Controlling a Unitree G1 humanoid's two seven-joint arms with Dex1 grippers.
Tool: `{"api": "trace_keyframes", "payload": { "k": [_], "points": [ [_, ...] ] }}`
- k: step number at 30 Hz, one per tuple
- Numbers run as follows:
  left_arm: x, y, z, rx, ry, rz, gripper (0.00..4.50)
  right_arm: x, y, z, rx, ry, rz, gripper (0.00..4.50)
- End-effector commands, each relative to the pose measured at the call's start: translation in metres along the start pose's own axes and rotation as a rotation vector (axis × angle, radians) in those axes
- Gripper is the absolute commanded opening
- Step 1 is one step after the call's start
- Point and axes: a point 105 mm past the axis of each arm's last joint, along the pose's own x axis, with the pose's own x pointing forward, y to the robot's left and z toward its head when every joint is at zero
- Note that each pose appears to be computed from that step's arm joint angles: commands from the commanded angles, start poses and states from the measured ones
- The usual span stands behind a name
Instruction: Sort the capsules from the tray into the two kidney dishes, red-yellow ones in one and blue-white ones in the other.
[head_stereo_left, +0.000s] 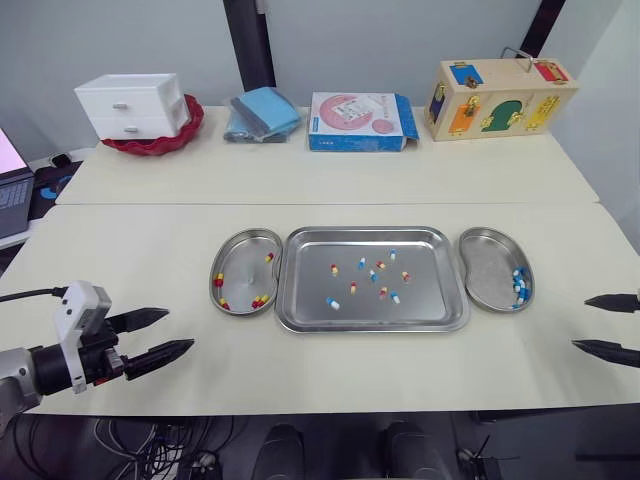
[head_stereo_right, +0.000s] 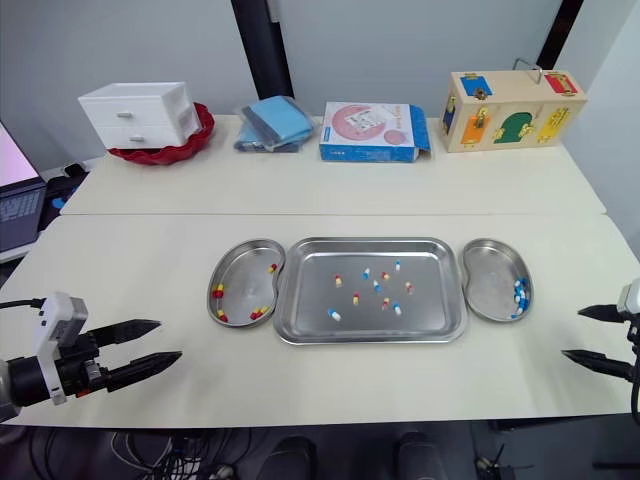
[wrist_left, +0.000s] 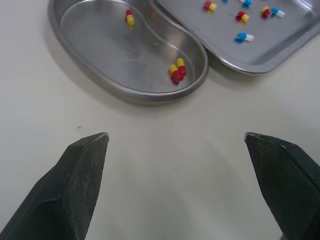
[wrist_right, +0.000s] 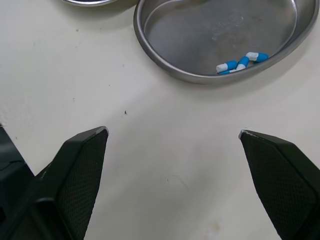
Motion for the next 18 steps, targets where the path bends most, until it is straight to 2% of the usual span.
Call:
{"api": "trace_keyframes", "payload": {
  "k": [1,5,10,15,18],
  "points": [
    [0.014,-0.022,0.009,0.041,-0.044,-0.107,4.5,-0.013,0.004,0.005,-0.018,-0.019,-0.032,4.43],
    [0.03,-0.061,0.014,0.076,-0.238,-0.27,4.5,-0.019,0.021,-0.003,0.002,-0.006,-0.037,4.43],
    [0.044,-0.084,-0.005,0.088,-0.213,-0.359,4.5,-0.022,0.036,-0.003,-0.009,-0.002,-0.038,4.43],
    [0.054,-0.09,0.002,0.19,-0.37,-0.364,4.5,-0.015,0.065,0.008,-0.049,-0.005,0.037,4.43],
    [0.056,-0.089,-0.001,0.222,-0.397,-0.339,4.5,-0.002,0.082,0.026,-0.085,-0.048,0.077,4.43]
  ]
}}
